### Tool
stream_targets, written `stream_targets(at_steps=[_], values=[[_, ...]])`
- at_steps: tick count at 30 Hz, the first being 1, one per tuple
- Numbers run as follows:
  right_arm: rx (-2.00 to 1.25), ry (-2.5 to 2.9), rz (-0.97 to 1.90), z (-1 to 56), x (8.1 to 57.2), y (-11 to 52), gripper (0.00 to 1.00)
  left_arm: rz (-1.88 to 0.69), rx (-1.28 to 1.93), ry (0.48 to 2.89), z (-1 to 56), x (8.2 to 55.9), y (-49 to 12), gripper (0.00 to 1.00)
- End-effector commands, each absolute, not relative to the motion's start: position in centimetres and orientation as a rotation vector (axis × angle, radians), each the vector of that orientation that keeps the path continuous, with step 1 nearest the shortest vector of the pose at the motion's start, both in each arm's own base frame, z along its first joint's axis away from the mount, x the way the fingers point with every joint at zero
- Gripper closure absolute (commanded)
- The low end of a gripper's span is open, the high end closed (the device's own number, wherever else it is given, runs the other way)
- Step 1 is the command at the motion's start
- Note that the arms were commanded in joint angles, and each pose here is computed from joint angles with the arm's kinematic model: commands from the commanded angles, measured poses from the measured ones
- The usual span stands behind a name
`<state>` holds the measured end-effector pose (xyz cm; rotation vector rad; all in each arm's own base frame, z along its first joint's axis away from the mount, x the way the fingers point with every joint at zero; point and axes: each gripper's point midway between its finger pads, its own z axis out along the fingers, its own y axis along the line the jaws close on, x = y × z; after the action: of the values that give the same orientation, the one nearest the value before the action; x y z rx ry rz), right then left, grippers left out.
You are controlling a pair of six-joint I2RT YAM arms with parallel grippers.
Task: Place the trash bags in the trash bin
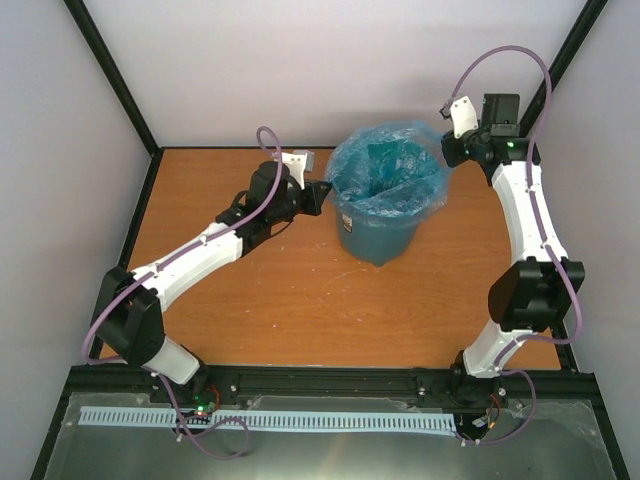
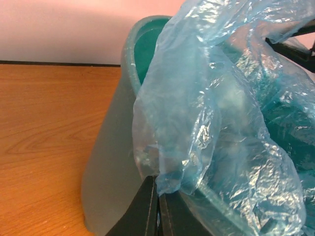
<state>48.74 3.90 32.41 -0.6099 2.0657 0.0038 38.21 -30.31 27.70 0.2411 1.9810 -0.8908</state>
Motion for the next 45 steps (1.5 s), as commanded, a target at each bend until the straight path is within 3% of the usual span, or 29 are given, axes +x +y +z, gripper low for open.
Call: stream_targets(at_steps=[1, 12, 22, 29, 31, 33, 35, 38, 45], values=[[-0.580, 2.079, 0.043, 31.8, 49.5, 3.5, 0.96, -0.871, 0.280, 1.963, 29.0, 38.6, -30.3, 0.99], [-0.678, 2.163, 0.270, 27.7, 45.3, 6.3, 0.92, -0.973, 0.360, 1.936, 30.3, 36.0, -30.6, 0.99], [-0.727, 2.171, 0.660, 26.4, 38.9, 10.5, 0.90, -0.839, 0.293, 1.995, 28.6, 36.4, -28.7, 0.99], [-0.810, 2.133, 0.753, 25.9, 34.1, 13.7, 0.90, -0.731, 0.235, 1.992, 29.0, 36.5, -26.5, 0.98], [-0.833, 2.111, 0.776, 26.4, 32.8, 14.5, 0.89, -0.710, 0.212, 1.981, 29.8, 36.1, -25.7, 0.81], [-0.845, 2.087, 0.797, 26.9, 31.7, 14.8, 0.86, -0.702, 0.187, 1.950, 30.9, 35.5, -24.7, 0.54], [-0.834, 2.087, 0.751, 27.0, 31.3, 14.4, 0.74, -0.671, 0.165, 1.934, 31.5, 34.9, -23.6, 0.37], [-0.781, 2.139, 0.587, 27.1, 31.5, 12.4, 0.48, -0.598, 0.136, 1.938, 32.1, 34.1, -21.7, 0.27], [-0.747, 2.111, 0.284, 30.7, 28.2, 7.9, 0.15, -0.544, 0.103, 1.898, 34.5, 31.0, -18.3, 0.17]])
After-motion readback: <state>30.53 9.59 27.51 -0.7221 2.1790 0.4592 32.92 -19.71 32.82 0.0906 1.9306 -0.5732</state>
